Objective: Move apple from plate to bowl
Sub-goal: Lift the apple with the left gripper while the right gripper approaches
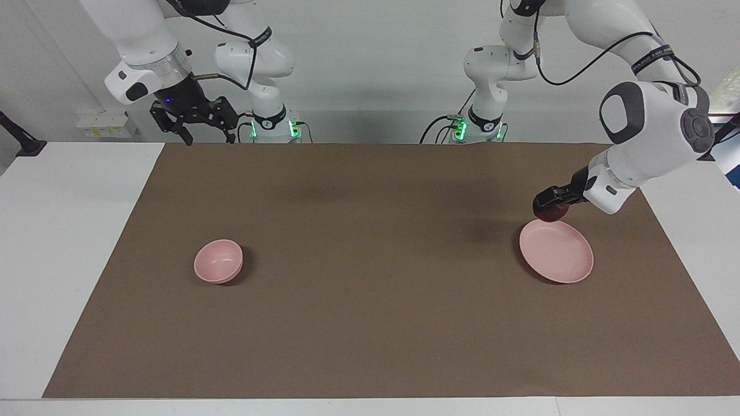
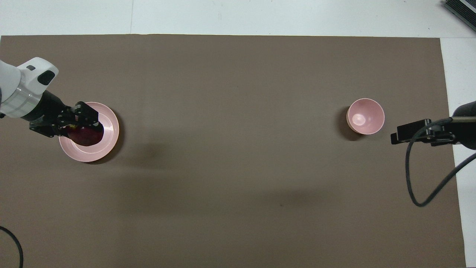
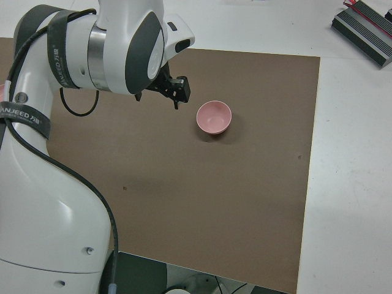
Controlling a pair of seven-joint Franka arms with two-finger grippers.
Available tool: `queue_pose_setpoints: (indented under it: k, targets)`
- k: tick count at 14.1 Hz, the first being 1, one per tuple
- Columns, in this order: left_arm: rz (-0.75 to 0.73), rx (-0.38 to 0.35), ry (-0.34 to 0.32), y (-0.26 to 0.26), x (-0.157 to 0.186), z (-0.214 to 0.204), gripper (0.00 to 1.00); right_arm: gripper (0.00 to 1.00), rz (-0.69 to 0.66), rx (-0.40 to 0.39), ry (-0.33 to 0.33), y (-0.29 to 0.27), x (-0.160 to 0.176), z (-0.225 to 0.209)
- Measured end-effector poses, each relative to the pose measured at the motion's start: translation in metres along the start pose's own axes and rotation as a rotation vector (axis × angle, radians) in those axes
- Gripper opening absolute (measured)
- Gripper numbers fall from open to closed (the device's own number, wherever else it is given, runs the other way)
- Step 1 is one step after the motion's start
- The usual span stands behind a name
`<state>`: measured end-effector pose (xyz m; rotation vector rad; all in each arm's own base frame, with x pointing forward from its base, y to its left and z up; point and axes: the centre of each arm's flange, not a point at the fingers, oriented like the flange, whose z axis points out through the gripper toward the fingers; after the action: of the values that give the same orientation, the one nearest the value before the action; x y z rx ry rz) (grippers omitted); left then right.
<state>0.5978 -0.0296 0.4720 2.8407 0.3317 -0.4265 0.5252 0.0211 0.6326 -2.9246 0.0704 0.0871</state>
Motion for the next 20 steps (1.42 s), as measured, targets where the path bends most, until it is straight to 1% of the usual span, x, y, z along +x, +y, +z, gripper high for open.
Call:
queue_pose_setpoints:
  k: [3, 4, 6, 7, 9, 11, 13, 15, 16, 18, 20]
  targets:
    - [-0.138, -0.091, -0.037, 0.019, -0.003, 0.005, 0.81, 1.00, 0.004, 0.196, -0.025, -0.014, 0.002, 0.018]
    - [-0.182, -0.119, -0.050, 0.027, -0.005, 0.005, 0.81, 1.00, 0.000, 0.255, -0.017, -0.019, 0.006, 0.029]
    - [-0.247, -0.144, -0.067, 0.041, -0.009, 0.005, 0.81, 1.00, -0.041, 0.334, -0.010, -0.027, 0.010, 0.055]
    - [-0.275, -0.171, -0.079, 0.048, -0.011, 0.004, 0.81, 1.00, -0.069, 0.358, -0.003, -0.031, 0.012, 0.068]
    - [-0.334, -0.264, -0.117, 0.059, -0.013, -0.001, 0.81, 1.00, -0.137, 0.418, 0.010, -0.040, 0.012, 0.100]
    - [-0.389, -0.336, -0.144, 0.067, -0.014, -0.005, 0.81, 1.00, -0.189, 0.534, 0.011, -0.054, 0.008, 0.133]
    - [-0.464, -0.394, -0.143, 0.076, -0.012, -0.009, 0.81, 1.00, -0.232, 0.626, 0.032, -0.064, 0.003, 0.166]
    - [-0.536, -0.423, -0.144, 0.091, -0.013, -0.009, 0.81, 1.00, -0.247, 0.711, 0.049, -0.083, -0.003, 0.184]
    - [-0.562, -0.432, -0.151, 0.095, -0.014, -0.009, 0.81, 1.00, -0.251, 0.747, 0.060, -0.098, -0.006, 0.188]
    - [-0.613, -0.455, -0.177, 0.095, -0.013, -0.011, 0.81, 1.00, -0.254, 0.795, 0.095, -0.134, -0.013, 0.189]
    - [-0.659, -0.486, -0.209, 0.092, -0.012, -0.013, 0.81, 1.00, -0.275, 0.856, 0.148, -0.155, -0.016, 0.195]
